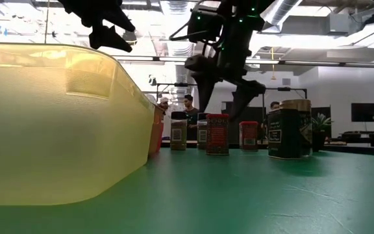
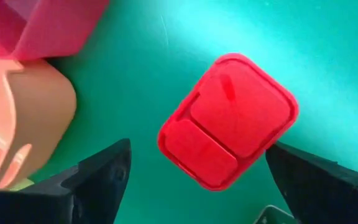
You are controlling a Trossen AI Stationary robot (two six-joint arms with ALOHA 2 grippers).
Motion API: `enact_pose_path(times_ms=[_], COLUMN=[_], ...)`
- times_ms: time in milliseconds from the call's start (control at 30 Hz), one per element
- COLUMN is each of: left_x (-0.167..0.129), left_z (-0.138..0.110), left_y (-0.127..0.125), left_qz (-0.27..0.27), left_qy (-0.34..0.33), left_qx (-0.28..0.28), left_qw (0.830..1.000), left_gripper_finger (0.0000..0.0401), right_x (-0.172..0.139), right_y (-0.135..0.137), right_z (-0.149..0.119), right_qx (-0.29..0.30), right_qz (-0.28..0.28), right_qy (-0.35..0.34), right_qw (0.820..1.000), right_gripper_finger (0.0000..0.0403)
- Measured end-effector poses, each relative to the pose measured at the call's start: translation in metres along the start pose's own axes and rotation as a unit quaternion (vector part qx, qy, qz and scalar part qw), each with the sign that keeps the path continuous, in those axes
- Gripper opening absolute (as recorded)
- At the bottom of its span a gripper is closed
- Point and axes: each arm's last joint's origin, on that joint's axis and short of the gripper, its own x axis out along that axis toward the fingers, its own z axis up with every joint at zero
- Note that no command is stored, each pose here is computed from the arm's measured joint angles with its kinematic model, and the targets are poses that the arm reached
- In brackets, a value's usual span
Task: Sort spices by type
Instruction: Put the bottom red seasoning can into the orange bin
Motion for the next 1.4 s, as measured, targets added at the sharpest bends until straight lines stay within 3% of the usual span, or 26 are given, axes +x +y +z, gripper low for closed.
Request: enact_pose_path(times_ms=[267,667,833,1133,1267,1400], left_x=[0.000,0.000,0.000,0.000,0.000,-0.001], left_z=[0.000,0.000,0.000,0.000,0.000,-0.001], left_y=[-0.001,-0.001,-0.001,-0.001,-0.004,-0.007], left_qz=[-0.021,-0.021,-0.019,-0.021,-0.068,-0.121], left_qy=[0.007,0.006,0.005,0.006,0.017,0.027], left_qx=[-0.030,-0.031,-0.022,-0.034,-0.025,-0.003], left_qw=[0.999,0.999,1.000,0.999,0.997,0.992], left_gripper_finger=[0.0299,0.0299,0.0299,0.0299,0.0299,0.0299], right_x=[0.002,0.025,0.028,0.028,0.026,0.017], right_y=[-0.004,-0.017,-0.018,-0.017,-0.013,0.000], right_z=[0.002,-0.006,-0.008,-0.007,-0.009,-0.009], right_qx=[0.038,0.045,0.012,-0.047,-0.116,-0.209], right_qz=[-0.041,-0.043,-0.037,-0.027,0.003,0.033], right_qy=[-0.053,-0.040,-0.037,-0.028,-0.001,0.001], right_qw=[0.997,0.997,0.999,0.998,0.993,0.977], right_gripper_finger=[0.0393,0.0391,0.0361,0.0263,0.0239,0.0238])
